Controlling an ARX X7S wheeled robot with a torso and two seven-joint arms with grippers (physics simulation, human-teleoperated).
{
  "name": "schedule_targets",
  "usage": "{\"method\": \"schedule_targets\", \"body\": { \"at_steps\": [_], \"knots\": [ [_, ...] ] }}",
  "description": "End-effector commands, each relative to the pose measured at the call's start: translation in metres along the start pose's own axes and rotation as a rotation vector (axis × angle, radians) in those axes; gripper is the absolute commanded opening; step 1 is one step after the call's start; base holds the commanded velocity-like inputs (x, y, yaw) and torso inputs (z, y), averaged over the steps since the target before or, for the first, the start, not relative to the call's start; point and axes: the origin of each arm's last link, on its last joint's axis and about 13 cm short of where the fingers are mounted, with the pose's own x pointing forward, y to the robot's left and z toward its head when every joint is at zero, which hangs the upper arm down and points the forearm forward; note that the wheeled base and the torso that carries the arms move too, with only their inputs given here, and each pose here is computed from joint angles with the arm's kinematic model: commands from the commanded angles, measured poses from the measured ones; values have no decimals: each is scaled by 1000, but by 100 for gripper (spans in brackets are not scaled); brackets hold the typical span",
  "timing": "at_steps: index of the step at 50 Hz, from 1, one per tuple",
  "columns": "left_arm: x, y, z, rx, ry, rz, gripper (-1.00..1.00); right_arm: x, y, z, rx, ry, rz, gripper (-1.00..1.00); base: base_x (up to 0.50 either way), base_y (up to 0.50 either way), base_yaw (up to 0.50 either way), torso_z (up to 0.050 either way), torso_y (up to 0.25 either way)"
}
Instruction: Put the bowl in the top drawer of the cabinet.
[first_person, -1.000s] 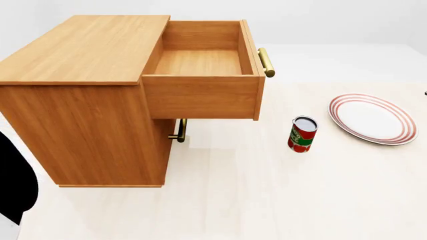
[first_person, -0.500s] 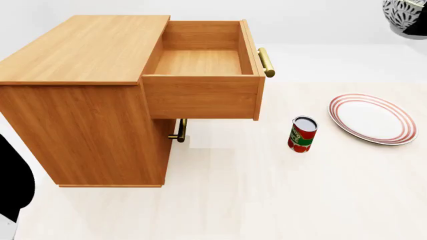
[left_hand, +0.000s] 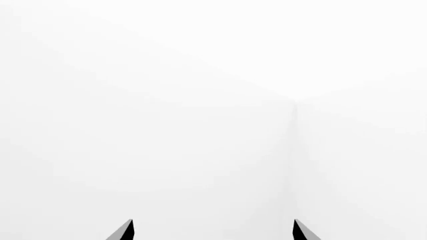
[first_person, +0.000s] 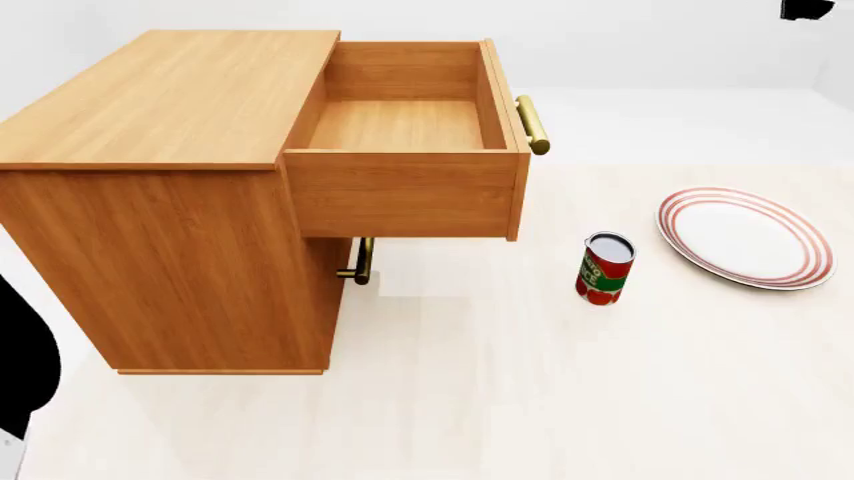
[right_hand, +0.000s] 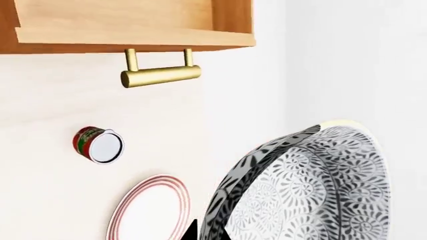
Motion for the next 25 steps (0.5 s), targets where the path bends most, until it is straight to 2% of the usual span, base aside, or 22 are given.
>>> {"method": "schedule_targets", "body": {
  "at_steps": [1,11,25],
  "knots": [
    [-4,-1,7,7,-14,0,100,9,-5,37,-155,-106,9,-100,0,0,0,0,0],
    [-6,-1,9,13,-32,-2,100,17,-5,69,-281,-210,23,-100,0,0,0,0,1],
    [-22,0,26,32,-64,18,100,22,-2,109,-426,-365,23,-100,0,0,0,0,0]
  ]
}}
